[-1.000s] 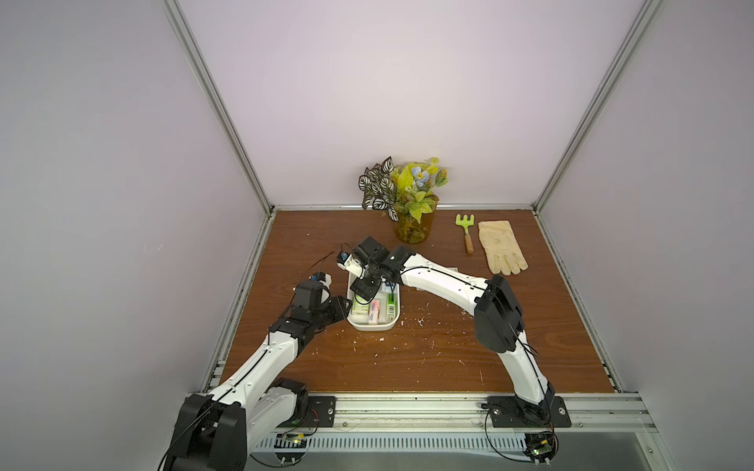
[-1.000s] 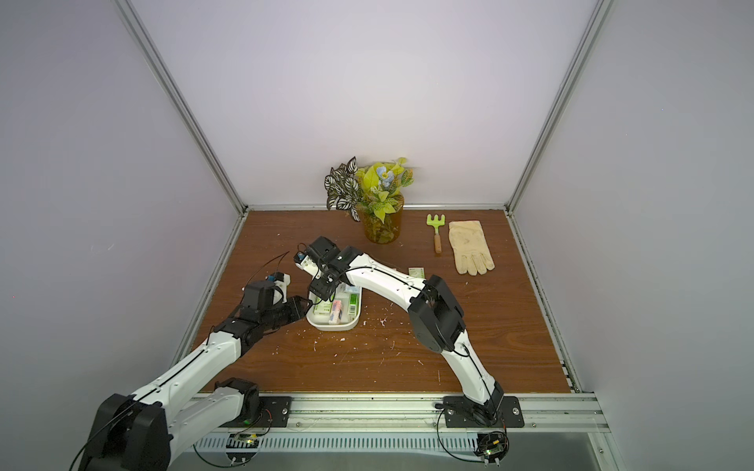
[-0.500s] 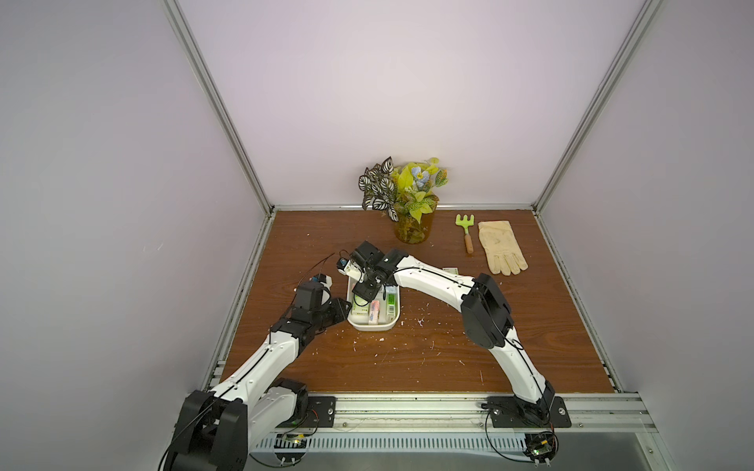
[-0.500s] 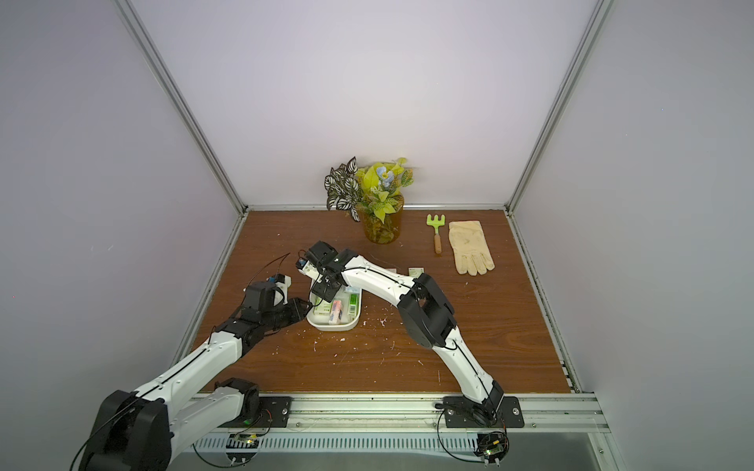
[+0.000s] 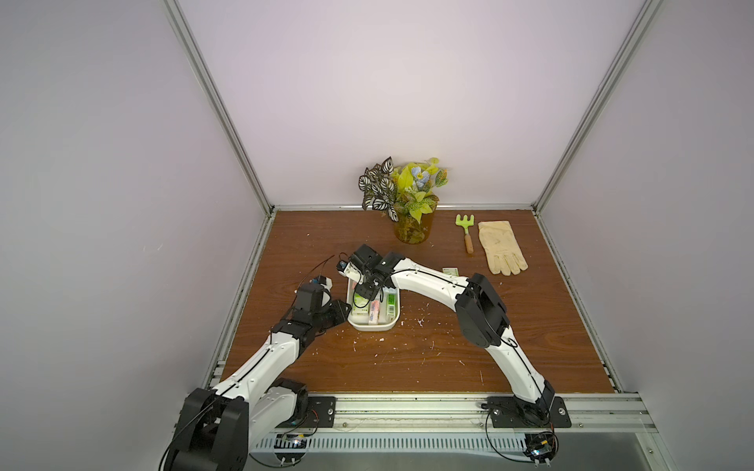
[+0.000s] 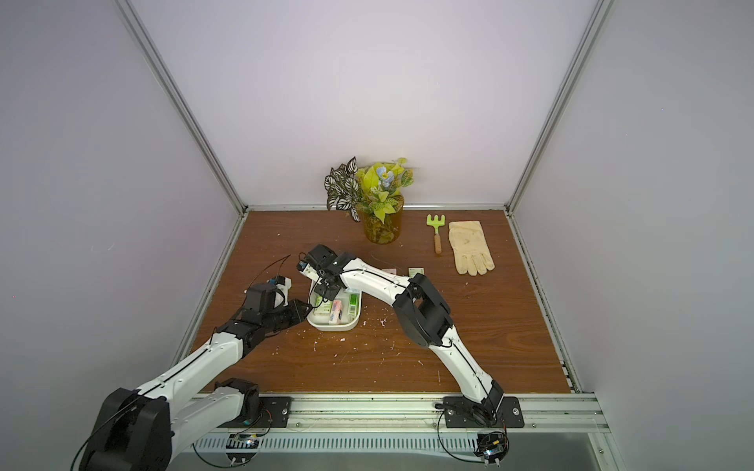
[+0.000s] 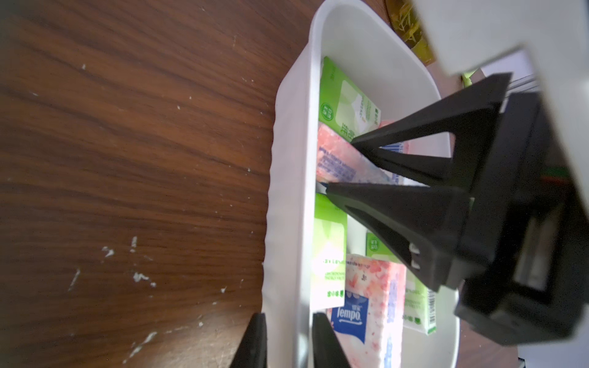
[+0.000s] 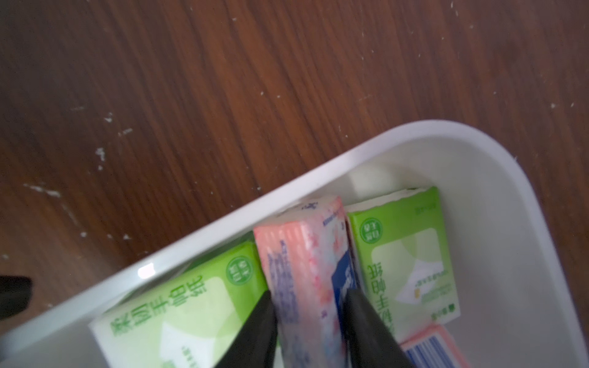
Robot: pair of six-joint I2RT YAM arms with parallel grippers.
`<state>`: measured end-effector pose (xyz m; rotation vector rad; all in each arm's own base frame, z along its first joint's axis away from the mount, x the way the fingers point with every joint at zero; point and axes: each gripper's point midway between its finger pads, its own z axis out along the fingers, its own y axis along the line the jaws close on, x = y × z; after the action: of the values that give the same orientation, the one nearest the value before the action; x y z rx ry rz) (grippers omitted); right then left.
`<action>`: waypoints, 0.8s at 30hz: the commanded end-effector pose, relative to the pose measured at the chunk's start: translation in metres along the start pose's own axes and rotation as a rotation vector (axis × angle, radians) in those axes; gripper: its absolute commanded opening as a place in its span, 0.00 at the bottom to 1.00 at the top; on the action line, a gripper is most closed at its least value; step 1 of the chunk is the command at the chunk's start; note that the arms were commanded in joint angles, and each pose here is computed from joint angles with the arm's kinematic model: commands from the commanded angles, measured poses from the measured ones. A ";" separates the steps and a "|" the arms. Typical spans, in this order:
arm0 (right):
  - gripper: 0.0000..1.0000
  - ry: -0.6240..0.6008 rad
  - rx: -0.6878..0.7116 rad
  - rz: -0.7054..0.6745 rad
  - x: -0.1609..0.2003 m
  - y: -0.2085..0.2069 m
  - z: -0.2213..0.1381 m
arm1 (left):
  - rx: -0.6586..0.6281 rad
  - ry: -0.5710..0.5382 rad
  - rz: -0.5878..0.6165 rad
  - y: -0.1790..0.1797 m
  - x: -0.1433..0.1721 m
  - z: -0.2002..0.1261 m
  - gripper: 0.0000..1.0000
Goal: Take the pocket tissues out of the storage box
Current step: Pick up the pocket tissues from the storage box.
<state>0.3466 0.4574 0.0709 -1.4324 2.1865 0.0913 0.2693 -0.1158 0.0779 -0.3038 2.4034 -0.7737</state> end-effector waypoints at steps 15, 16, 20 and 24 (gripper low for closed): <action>0.17 -0.139 0.058 0.076 -0.032 -0.024 -0.073 | 0.022 -0.130 0.069 -0.026 -0.040 -0.028 0.37; 0.17 -0.149 0.058 0.090 -0.033 -0.026 -0.080 | 0.021 -0.152 0.082 -0.029 -0.046 -0.033 0.38; 0.17 -0.201 0.038 0.179 -0.037 -0.036 -0.110 | 0.012 -0.253 0.123 -0.039 -0.069 -0.052 0.45; 0.16 -0.262 -0.013 0.311 -0.034 -0.048 -0.139 | -0.026 -0.370 0.167 -0.046 -0.094 -0.073 0.54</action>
<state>0.3447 0.4311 0.1793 -1.1616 2.1587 0.2528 0.2956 -0.1007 0.1798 -0.2202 2.1133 -0.6695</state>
